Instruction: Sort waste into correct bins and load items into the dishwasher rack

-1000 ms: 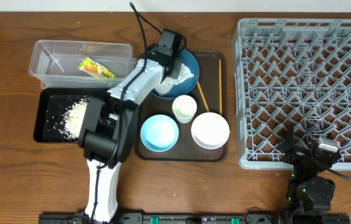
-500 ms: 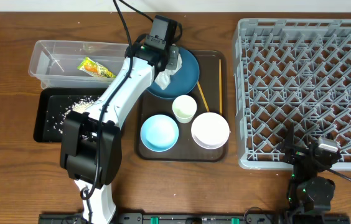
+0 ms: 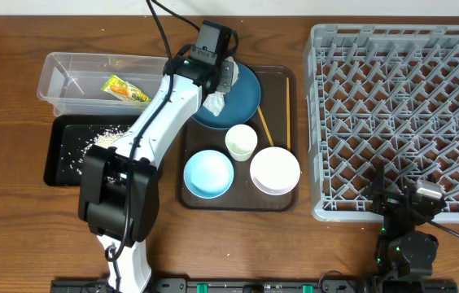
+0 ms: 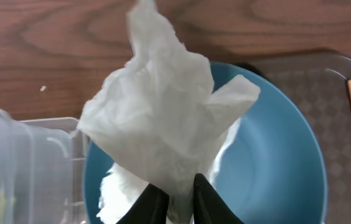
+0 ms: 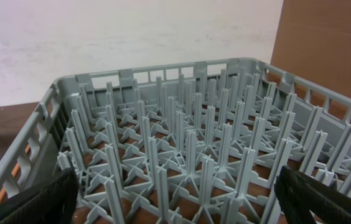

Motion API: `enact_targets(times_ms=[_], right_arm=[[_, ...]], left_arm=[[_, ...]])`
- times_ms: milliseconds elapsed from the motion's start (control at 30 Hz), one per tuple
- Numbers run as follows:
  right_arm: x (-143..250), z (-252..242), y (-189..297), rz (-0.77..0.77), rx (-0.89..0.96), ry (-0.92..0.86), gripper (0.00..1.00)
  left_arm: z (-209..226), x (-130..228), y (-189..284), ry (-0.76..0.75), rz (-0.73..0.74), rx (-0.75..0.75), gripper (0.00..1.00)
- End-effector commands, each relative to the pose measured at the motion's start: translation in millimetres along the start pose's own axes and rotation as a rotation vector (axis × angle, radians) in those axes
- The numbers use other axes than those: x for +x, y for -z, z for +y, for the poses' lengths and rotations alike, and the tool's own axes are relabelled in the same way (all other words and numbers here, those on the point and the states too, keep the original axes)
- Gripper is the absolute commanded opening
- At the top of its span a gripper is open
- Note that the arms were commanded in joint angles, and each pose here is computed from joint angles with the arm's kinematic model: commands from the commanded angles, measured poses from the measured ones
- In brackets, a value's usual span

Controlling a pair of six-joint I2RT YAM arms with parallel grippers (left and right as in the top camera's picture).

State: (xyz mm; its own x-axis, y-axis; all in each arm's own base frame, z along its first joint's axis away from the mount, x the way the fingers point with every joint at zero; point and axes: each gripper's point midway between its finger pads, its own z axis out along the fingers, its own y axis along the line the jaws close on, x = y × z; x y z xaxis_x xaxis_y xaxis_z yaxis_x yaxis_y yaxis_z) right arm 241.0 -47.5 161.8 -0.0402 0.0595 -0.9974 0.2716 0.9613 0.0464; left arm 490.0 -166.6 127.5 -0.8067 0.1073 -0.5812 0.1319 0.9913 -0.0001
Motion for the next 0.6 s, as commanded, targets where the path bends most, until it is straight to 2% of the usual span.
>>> enact_targets(times_ms=[0, 300, 367, 467, 500, 567], right_arm=[[1.7, 1.7, 0.2, 0.006, -0.005, -0.01, 0.99], [1.7, 1.9, 0.2, 0.006, -0.006, -0.01, 0.99], [1.7, 1.8, 0.2, 0.006, -0.006, -0.01, 0.99], [1.8, 2.1, 0.2, 0.006, -0.008, -0.01, 0.99], [1.8, 2.1, 0.2, 0.006, -0.008, -0.01, 0.99], [1.8, 2.1, 0.2, 0.006, -0.008, -0.01, 0.99]], left_arm=[[-6.5, 3.5, -0.3, 0.007, 0.017, 0.044, 0.17], [-6.2, 5.1, -0.3, 0.006, 0.023, 0.043, 0.17], [-6.0, 5.9, -0.3, 0.006, 0.027, 0.042, 0.23], [-5.8, 7.0, -0.2, 0.005, 0.031, 0.041, 0.24], [-5.6, 7.8, -0.2, 0.005, 0.034, 0.04, 0.23], [-5.5, 8.7, -0.2, 0.005, 0.038, 0.04, 0.15]])
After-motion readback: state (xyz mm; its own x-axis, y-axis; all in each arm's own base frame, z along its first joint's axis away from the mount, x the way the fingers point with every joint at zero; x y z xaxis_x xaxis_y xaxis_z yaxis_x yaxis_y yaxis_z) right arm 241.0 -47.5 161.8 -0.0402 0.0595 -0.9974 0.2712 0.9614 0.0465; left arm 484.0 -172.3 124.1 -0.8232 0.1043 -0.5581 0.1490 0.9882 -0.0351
